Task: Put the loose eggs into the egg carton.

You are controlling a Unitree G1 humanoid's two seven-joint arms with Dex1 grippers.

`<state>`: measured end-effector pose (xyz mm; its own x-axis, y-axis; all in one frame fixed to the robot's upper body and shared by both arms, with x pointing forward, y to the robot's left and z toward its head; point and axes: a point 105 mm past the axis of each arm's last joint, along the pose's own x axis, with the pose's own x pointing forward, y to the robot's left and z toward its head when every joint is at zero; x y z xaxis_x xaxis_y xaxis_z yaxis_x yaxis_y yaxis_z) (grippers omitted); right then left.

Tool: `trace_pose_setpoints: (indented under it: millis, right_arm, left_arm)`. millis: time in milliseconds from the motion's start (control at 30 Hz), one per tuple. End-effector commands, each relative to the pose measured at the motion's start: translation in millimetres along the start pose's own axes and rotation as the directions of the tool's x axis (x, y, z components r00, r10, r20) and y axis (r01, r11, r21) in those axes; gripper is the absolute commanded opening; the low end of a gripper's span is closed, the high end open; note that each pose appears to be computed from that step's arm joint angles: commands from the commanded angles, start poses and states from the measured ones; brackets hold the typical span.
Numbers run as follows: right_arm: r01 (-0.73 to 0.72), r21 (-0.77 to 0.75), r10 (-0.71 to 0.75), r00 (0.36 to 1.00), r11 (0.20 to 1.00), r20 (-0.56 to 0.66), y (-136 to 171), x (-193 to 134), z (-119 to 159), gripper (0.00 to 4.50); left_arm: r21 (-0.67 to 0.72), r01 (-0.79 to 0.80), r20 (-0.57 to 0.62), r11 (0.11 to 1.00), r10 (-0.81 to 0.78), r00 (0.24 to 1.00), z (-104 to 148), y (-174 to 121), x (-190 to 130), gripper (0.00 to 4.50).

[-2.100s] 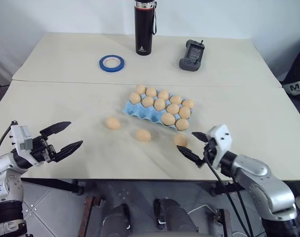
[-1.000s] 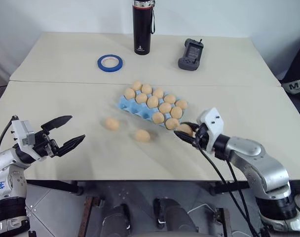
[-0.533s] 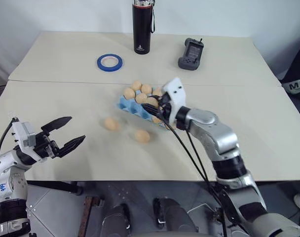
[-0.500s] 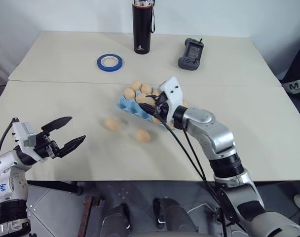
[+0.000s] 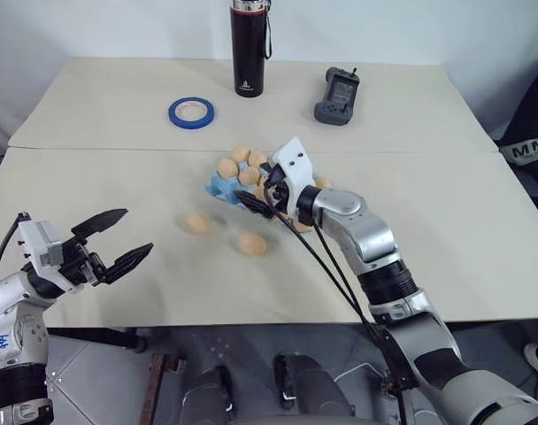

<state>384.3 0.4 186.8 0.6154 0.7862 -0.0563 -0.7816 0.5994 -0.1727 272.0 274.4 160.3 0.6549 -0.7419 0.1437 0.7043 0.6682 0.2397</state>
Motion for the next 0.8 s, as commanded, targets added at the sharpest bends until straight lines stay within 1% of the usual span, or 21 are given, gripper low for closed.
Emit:
trace_pose_setpoints:
  millis: [33,133,300,367,500,567,667,800]
  right_arm:
    - [-0.019,-0.039,0.021,0.998,0.999,0.057,2.5,-3.8,18.5,4.44]
    - [-0.034,-0.050,0.038,0.997,0.998,0.067,2.0,-10.9,22.5,4.44]
    - [-0.124,-0.040,0.126,0.991,0.991,0.051,9.0,-40.8,23.4,4.44]
    - [-0.149,-0.049,0.151,0.988,0.988,0.043,9.2,-61.3,19.3,4.44]
    - [-0.138,-0.056,0.139,0.990,0.989,0.021,1.1,-91.5,11.7,4.44]
    - [-0.138,-0.055,0.138,0.990,0.989,-0.007,-5.1,-121.2,1.8,4.44]
    - [-0.150,-0.027,0.149,0.988,0.988,-0.048,-5.8,-150.6,-10.0,4.44]
    - [-0.160,0.011,0.160,0.978,0.987,-0.131,-5.8,-192.6,-28.4,4.44]
  left_arm:
    - [0.033,-0.009,0.033,0.999,0.008,0.999,9.7,1.2,-2.1,4.50]
    - [0.033,-0.008,0.035,0.999,0.007,0.999,9.7,1.7,-1.1,4.50]
    - [0.033,-0.002,0.037,0.999,0.001,0.999,10.2,3.2,0.4,4.50]
    - [0.033,-0.003,0.038,0.999,0.001,0.999,10.1,4.1,0.4,4.50]
    - [0.030,-0.007,0.035,1.000,0.006,0.999,8.8,5.4,-0.6,4.50]
    - [0.027,-0.013,0.035,1.000,0.012,0.999,7.7,5.9,-1.4,4.50]
    - [0.024,-0.023,0.035,0.999,0.022,0.999,7.1,6.9,-3.0,4.50]
    - [0.023,-0.031,0.029,0.999,0.030,0.999,5.5,7.9,-6.3,4.50]
